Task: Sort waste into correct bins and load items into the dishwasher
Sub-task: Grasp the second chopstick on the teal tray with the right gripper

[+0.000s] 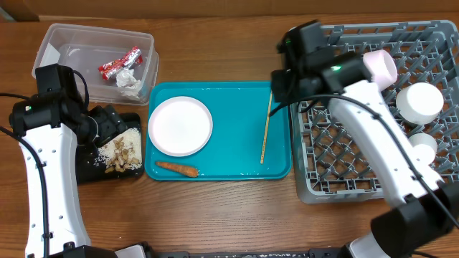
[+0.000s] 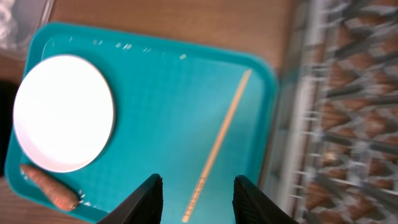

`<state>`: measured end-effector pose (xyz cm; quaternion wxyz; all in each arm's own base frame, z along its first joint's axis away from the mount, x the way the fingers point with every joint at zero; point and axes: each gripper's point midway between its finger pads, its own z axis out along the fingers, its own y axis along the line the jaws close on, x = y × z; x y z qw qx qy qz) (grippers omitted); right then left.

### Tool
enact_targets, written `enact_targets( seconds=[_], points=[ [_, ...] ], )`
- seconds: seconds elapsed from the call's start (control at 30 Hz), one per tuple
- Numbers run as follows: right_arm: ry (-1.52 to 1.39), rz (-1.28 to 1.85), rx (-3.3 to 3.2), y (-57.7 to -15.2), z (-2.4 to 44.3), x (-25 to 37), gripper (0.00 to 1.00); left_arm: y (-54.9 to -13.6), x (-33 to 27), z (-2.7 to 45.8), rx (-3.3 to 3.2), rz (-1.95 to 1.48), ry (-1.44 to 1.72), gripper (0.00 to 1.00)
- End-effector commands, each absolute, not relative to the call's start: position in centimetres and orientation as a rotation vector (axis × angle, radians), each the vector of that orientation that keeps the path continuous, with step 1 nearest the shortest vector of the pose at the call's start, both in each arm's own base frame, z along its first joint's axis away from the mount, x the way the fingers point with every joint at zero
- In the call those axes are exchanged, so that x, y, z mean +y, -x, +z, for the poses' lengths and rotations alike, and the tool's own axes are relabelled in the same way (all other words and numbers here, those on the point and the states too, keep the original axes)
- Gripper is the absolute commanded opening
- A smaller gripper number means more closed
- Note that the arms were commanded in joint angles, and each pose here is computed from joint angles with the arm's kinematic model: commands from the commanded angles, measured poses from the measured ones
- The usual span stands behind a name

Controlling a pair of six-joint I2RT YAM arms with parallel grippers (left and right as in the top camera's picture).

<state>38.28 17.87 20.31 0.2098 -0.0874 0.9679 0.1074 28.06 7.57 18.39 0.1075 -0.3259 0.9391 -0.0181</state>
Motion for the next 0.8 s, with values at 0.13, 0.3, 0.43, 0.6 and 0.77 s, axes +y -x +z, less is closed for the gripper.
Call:
enact_targets(
  seconds=[0.13, 0.3, 0.43, 0.6, 0.77],
  points=[
    [0.141, 0.151, 2.938, -36.4, 10.1, 19.1, 0.47, -28.2, 7.6, 19.1, 2.731, -0.063, 0.975, 0.88],
    [0.101, 0.06, 3.052, -35.4, 5.3, 19.1, 0.47, -28.2, 7.7, 19.1, 2.731, -0.062, 0.974, 0.88],
    [0.101, 0.017, 3.117, -34.9, 2.4, 19.2, 0.47, -28.2, 7.7, 19.1, 2.731, -0.062, 0.974, 0.88],
    [0.121, -0.011, 3.169, -34.2, 0.0, 19.5, 0.46, -28.2, 7.7, 19.1, 2.73, -0.062, 0.974, 0.89],
    [0.125, -0.016, 3.173, -34.1, -0.3, 19.7, 0.25, -28.2, 7.7, 19.1, 2.731, -0.063, 0.974, 0.89]
  ],
)
